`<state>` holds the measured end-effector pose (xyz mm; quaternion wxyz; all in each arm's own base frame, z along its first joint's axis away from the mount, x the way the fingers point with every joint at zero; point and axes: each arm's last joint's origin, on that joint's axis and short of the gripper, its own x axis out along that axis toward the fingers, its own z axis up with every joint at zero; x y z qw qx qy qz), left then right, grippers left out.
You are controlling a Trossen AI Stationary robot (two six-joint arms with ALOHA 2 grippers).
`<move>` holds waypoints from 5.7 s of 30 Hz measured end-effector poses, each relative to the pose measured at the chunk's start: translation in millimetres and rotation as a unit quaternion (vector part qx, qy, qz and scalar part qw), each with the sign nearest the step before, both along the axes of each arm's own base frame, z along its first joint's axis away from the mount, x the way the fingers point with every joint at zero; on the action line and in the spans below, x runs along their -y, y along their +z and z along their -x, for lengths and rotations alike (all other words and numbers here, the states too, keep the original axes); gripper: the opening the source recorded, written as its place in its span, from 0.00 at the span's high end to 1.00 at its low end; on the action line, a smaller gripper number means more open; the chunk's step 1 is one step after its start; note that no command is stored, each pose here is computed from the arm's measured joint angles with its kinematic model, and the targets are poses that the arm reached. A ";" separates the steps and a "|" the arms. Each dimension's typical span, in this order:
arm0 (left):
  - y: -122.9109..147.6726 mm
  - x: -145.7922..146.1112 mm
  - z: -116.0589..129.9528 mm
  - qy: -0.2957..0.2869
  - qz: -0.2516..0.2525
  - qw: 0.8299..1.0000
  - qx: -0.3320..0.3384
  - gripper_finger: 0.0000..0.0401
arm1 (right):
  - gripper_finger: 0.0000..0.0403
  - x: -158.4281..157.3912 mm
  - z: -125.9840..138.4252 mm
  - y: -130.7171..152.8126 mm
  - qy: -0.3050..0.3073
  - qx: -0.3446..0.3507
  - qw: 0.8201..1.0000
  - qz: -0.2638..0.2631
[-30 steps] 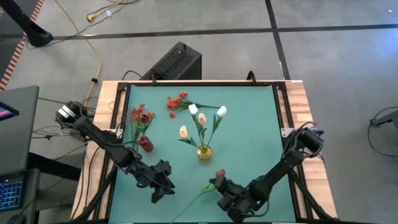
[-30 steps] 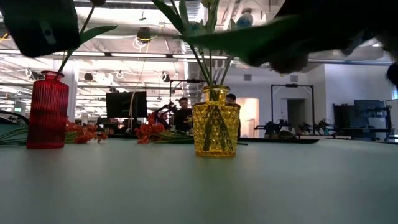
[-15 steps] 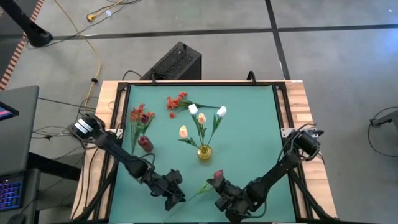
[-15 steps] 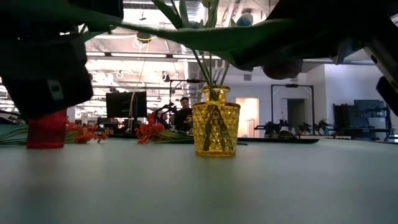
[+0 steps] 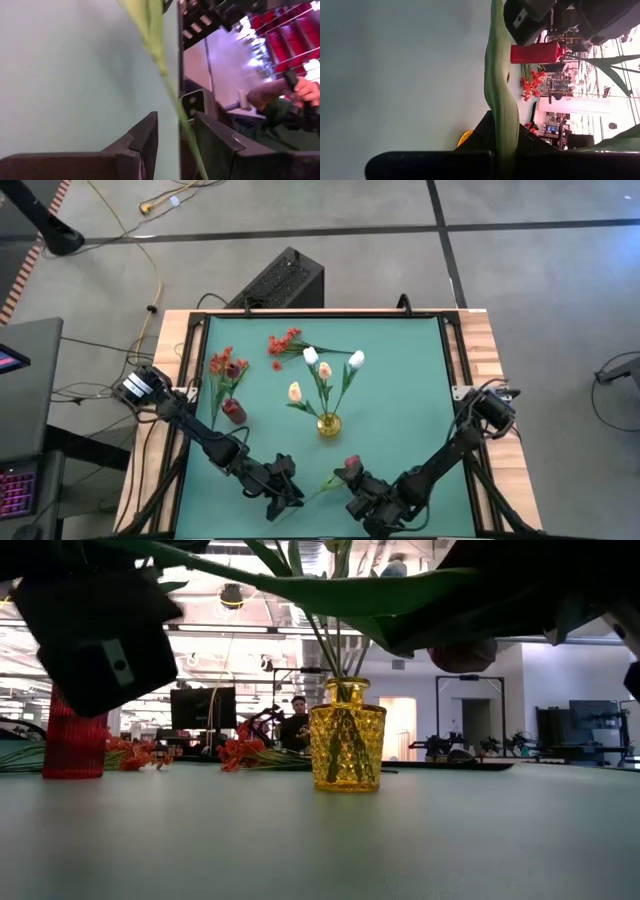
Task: Sort flowers into vase by color
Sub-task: Put the red flower into the red vase
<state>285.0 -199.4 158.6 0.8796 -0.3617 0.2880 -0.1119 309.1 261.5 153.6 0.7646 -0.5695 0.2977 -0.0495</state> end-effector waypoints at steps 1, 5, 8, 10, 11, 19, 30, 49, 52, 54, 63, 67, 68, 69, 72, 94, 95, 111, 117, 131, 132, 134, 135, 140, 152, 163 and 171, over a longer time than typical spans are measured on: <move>0.8 0.2 -0.4 0.000 0.003 1.000 0.004 0.72 | 0.92 -0.5 0.8 -0.2 0.001 -0.001 1.000 0.001; 1.5 0.4 -0.6 0.003 0.010 1.000 0.005 0.72 | 0.92 -0.1 0.9 -0.5 0.000 -0.003 1.000 0.002; 1.4 0.4 -0.5 0.007 0.018 1.000 0.000 0.72 | 0.92 0.9 0.1 -0.5 -0.003 -0.001 1.000 -0.001; 1.4 0.3 -0.6 0.008 0.021 1.000 -0.002 0.72 | 0.92 2.1 -0.9 -0.3 -0.008 0.002 1.000 -0.002; 1.4 0.4 -0.5 0.009 0.022 1.000 -0.002 0.72 | 0.92 2.9 -1.7 -0.2 -0.010 0.004 1.000 -0.003; 0.7 -0.6 -0.7 0.034 0.039 0.999 -0.014 0.72 | 0.92 8.2 -6.1 0.0 -0.008 -0.008 1.000 0.022; -2.7 -3.5 -0.6 0.052 0.060 0.996 -0.047 0.72 | 0.92 10.6 -9.1 1.1 -0.008 -0.008 0.999 0.035; -3.1 -14.5 -8.1 0.024 0.071 0.995 -0.061 0.99 | 0.92 14.7 -16.7 3.5 0.011 -0.020 0.998 0.062; -3.2 -15.3 -8.5 0.009 0.064 0.996 -0.059 1.00 | 0.92 14.6 -16.8 3.2 0.018 -0.025 0.998 0.063; -3.2 -15.3 -8.5 0.007 0.059 0.997 -0.056 1.00 | 0.92 14.8 -17.6 3.2 0.026 -0.030 0.997 0.064; -3.2 -18.4 -10.4 -0.001 0.022 0.999 -0.036 0.94 | 0.92 21.4 -26.5 4.8 0.052 -0.048 0.994 0.081; -2.7 -22.5 -13.2 -0.002 0.020 0.999 -0.032 0.83 | 0.92 22.0 -30.9 7.5 0.067 -0.045 0.992 0.092; -2.7 -23.8 -14.0 -0.004 0.021 0.999 -0.032 0.80 | 0.91 21.5 -31.5 7.9 0.075 -0.047 0.992 0.093; -2.8 -25.2 -14.8 -0.006 0.022 0.999 -0.034 0.77 | 0.91 22.6 -32.7 8.0 0.080 -0.050 0.991 0.096; -3.1 -30.4 -17.5 -0.018 0.034 0.998 -0.043 0.68 | 0.91 24.3 -34.3 8.1 0.086 -0.056 0.989 0.106; -9.6 -50.7 -23.1 -0.061 0.037 0.993 -0.089 0.60 | 0.91 42.1 -49.5 9.9 0.099 -0.072 0.983 0.135; -9.6 -50.7 -23.1 -0.061 0.037 0.993 -0.089 0.60 | 0.91 42.1 -49.5 9.9 0.100 -0.072 0.983 0.135; -9.6 -50.6 -23.1 -0.061 0.037 0.993 -0.089 0.84 | 0.91 36.8 -46.2 9.8 0.105 -0.069 0.983 0.133; -9.4 -50.4 -23.0 -0.065 0.039 0.993 -0.089 0.97 | 0.91 36.7 -46.3 9.9 0.100 -0.064 0.985 0.123; -9.4 -50.4 -23.0 -0.067 0.036 0.993 -0.088 0.99 | 0.80 35.0 -45.1 10.3 0.075 -0.041 0.992 0.088; -9.4 -50.4 -23.0 -0.067 0.036 0.993 -0.087 0.99 | 0.78 34.4 -44.7 10.4 0.074 -0.039 0.993 0.085; -9.4 -50.6 -23.1 -0.067 0.037 0.993 -0.088 0.99 | 0.72 32.1 -43.5 10.9 0.073 -0.034 0.993 0.082; -9.3 -51.1 -23.4 -0.068 0.038 0.993 -0.087 0.99 | 0.68 30.2 -42.7 11.7 0.071 -0.028 0.994 0.082; -0.2 -57.0 -25.4 -0.067 0.041 0.994 -0.072 1.00 | 0.49 20.4 -35.2 13.3 0.060 -0.013 0.994 0.090; 105.4 -69.7 7.9 -0.062 -0.081 0.990 0.098 1.00 | 0.39 9.9 -20.7 27.2 -0.056 0.084 0.992 0.082; 172.0 -93.8 67.5 0.015 -0.269 0.939 0.212 1.00 | 0.39 43.7 -22.0 38.6 -0.090 0.065 0.993 -0.034; 194.9 -113.6 96.5 0.030 -0.295 0.921 0.252 1.00 | 0.39 82.8 -20.4 58.0 -0.108 -0.007 0.984 -0.145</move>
